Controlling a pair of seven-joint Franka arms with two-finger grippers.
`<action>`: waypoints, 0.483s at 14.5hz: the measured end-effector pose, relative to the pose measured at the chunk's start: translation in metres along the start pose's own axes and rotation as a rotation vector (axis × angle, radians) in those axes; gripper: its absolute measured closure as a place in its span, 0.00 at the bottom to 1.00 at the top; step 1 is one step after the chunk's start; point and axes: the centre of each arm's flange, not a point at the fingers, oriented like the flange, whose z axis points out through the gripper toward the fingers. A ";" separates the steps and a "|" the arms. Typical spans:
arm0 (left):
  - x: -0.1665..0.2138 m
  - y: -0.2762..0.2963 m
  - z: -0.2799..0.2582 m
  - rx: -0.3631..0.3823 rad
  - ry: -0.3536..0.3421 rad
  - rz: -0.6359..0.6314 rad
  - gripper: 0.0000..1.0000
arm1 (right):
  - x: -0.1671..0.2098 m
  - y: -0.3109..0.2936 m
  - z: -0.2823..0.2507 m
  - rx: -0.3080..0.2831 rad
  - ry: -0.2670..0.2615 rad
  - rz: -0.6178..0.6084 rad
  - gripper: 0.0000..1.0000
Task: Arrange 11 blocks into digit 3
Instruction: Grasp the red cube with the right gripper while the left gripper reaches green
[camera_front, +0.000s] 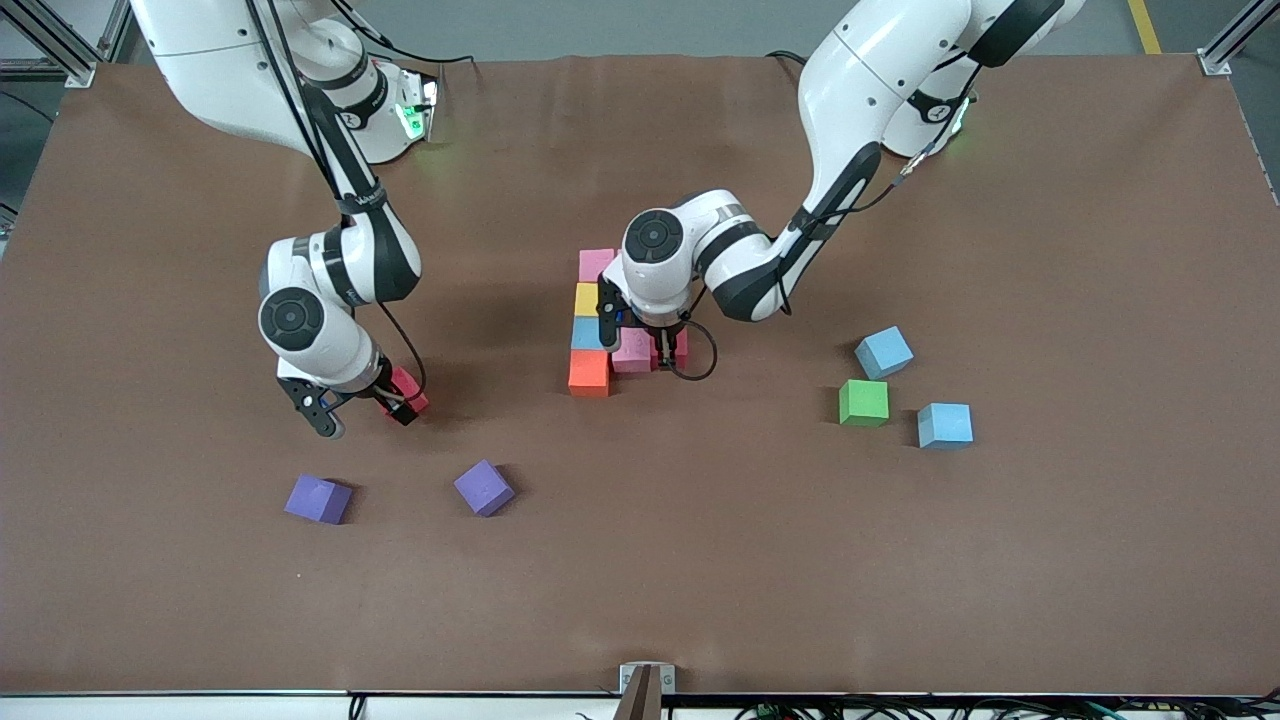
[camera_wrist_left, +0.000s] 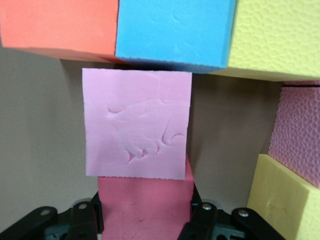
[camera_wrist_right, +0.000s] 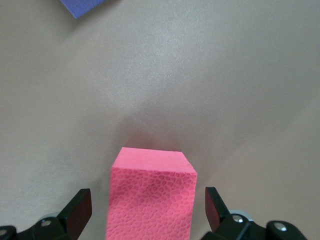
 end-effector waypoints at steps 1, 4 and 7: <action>0.001 0.000 0.000 0.001 0.001 0.000 0.40 | -0.002 0.004 0.006 0.011 0.007 0.000 0.00; 0.002 -0.001 0.000 0.002 0.004 0.000 0.40 | -0.004 0.009 0.011 0.019 0.012 0.001 0.00; 0.003 -0.002 0.000 0.002 0.005 -0.001 0.40 | -0.004 0.009 0.011 0.020 0.012 0.001 0.11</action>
